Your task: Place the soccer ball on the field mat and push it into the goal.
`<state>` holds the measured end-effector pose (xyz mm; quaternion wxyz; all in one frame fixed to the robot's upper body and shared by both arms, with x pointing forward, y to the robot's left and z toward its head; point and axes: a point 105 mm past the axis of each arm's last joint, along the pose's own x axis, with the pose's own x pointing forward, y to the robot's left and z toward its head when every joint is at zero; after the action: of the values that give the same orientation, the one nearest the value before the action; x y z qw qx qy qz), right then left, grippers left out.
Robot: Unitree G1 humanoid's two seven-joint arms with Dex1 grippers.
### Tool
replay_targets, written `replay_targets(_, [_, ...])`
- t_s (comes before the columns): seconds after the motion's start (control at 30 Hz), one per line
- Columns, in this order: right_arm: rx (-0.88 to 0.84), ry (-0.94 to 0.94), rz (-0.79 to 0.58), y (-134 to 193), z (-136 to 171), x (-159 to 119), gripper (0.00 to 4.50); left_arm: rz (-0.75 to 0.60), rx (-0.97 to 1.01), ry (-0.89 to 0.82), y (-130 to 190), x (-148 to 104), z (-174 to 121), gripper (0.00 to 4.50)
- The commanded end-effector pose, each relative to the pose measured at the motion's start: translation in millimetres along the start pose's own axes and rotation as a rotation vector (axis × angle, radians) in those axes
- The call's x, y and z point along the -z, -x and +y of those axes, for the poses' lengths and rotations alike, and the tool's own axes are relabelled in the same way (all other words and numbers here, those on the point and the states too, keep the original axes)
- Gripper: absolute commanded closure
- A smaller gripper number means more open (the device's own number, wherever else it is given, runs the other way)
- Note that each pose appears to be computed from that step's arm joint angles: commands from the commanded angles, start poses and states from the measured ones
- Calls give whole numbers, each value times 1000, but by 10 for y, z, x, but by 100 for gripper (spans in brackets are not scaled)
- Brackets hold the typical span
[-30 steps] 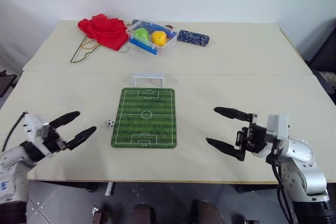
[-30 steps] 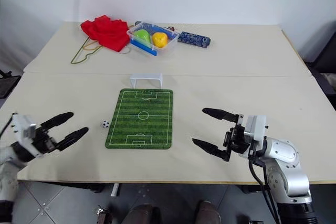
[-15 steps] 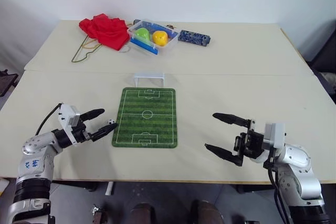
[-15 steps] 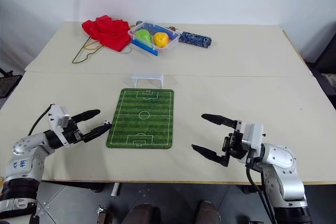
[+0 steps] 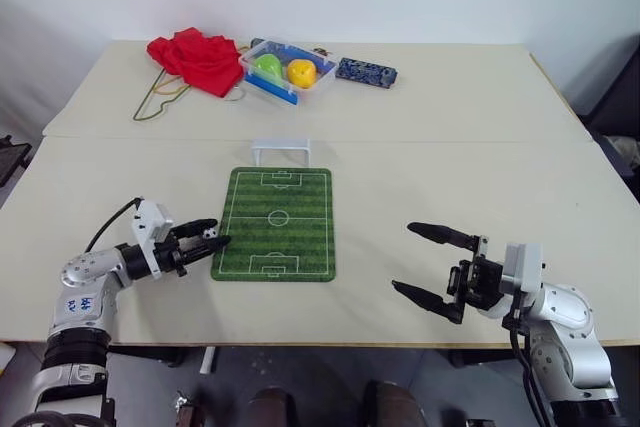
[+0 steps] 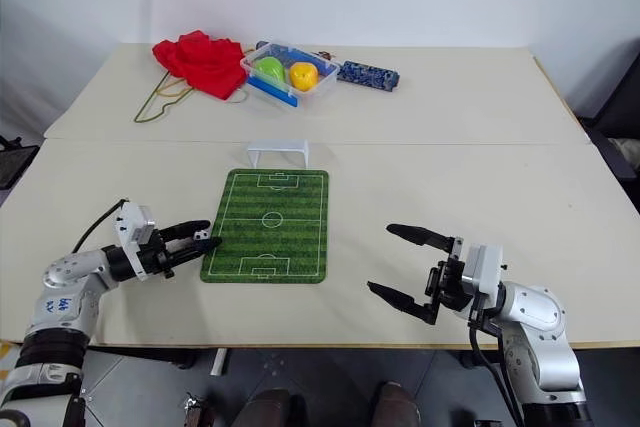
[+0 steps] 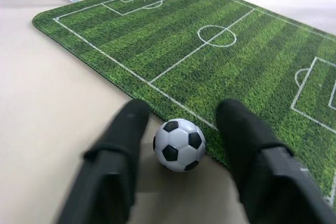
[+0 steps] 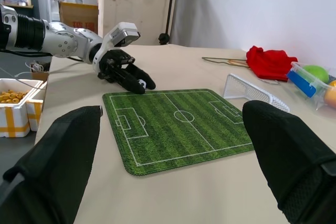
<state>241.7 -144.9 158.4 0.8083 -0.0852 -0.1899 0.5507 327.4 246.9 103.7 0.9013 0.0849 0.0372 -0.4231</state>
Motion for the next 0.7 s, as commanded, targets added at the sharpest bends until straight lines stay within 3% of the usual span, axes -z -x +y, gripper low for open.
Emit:
replay_targets(0.03, [-1, 33, -26, -24, -7, -72, 0, 28, 1, -8, 57, 39, 19, 354])
replay_targets(0.1, [-2, 34, -26, -30, -10, -75, 0, 20, 12, -11, 66, 12, 20, 354])
replay_targets(0.23, [-35, 45, -10, -37, -31, -112, 0, -106, 65, -66, 64, -391, 39, 354])
replay_targets(0.43, [-81, 46, 6, 7, -83, -212, 0, -84, 339, -211, 18, -753, -331, 354])
replay_targets(0.57, [-174, -53, 65, 43, 26, -155, 0, -24, 524, -245, -136, -719, -628, 354])
replay_targets(0.7, [-232, -51, 102, 70, 119, -103, 0, -3, 571, -216, -340, -555, -778, 354])
